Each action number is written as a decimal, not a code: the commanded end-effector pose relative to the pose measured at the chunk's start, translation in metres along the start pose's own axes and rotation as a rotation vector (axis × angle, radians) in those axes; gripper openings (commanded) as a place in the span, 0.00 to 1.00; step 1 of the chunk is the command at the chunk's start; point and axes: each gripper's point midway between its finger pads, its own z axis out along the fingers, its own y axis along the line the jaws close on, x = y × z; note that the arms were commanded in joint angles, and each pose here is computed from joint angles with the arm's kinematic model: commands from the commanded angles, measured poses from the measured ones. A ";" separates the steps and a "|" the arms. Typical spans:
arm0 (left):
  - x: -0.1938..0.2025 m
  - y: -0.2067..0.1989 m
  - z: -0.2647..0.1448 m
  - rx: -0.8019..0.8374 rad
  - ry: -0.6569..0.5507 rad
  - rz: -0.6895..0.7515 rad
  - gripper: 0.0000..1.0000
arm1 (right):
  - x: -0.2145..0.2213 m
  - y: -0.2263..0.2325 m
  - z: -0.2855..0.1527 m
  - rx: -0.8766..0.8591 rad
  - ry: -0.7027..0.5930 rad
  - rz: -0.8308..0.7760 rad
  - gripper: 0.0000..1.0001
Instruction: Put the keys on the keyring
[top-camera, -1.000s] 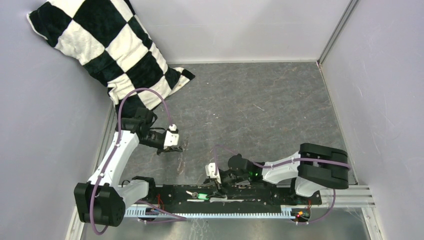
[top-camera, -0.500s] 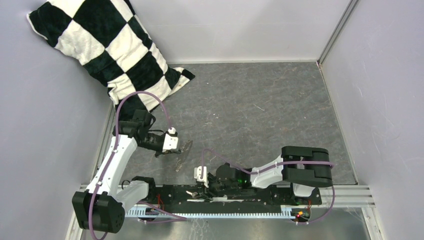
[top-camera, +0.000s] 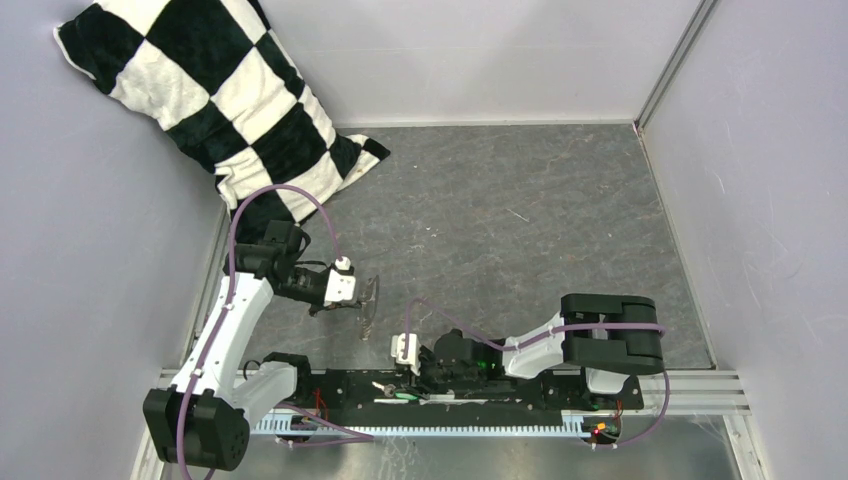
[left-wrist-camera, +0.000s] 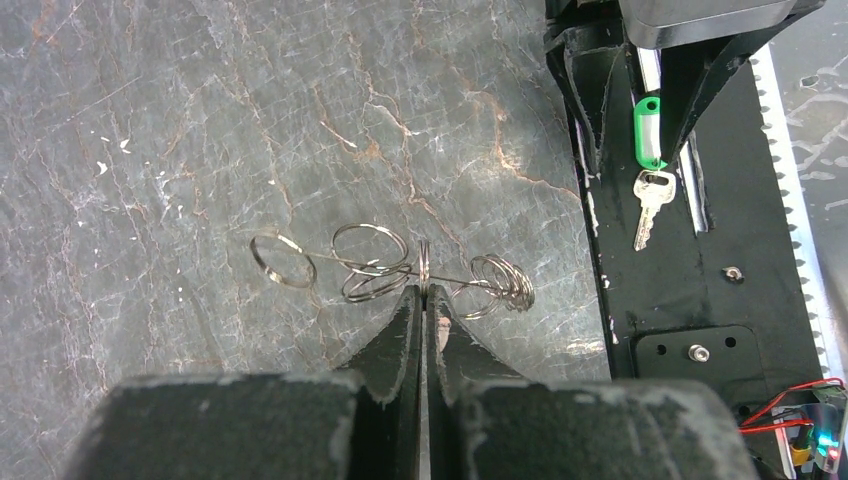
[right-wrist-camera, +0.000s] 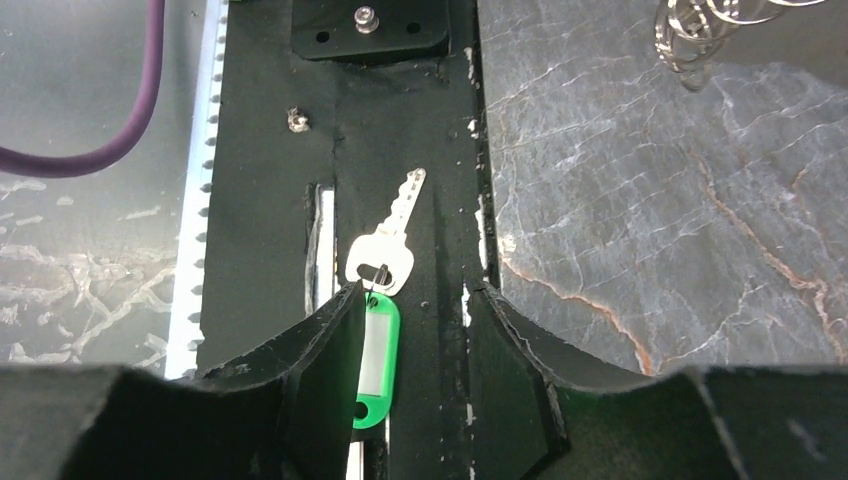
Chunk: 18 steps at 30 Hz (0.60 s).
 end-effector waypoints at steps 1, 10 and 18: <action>-0.010 0.001 -0.003 -0.016 -0.026 0.036 0.02 | -0.003 0.010 -0.001 -0.033 -0.023 -0.010 0.50; -0.010 -0.003 -0.005 -0.025 -0.013 0.060 0.02 | 0.000 0.018 0.005 -0.056 0.005 -0.018 0.45; -0.012 -0.007 -0.005 -0.014 -0.017 0.070 0.02 | 0.003 0.017 0.010 -0.053 0.025 -0.012 0.41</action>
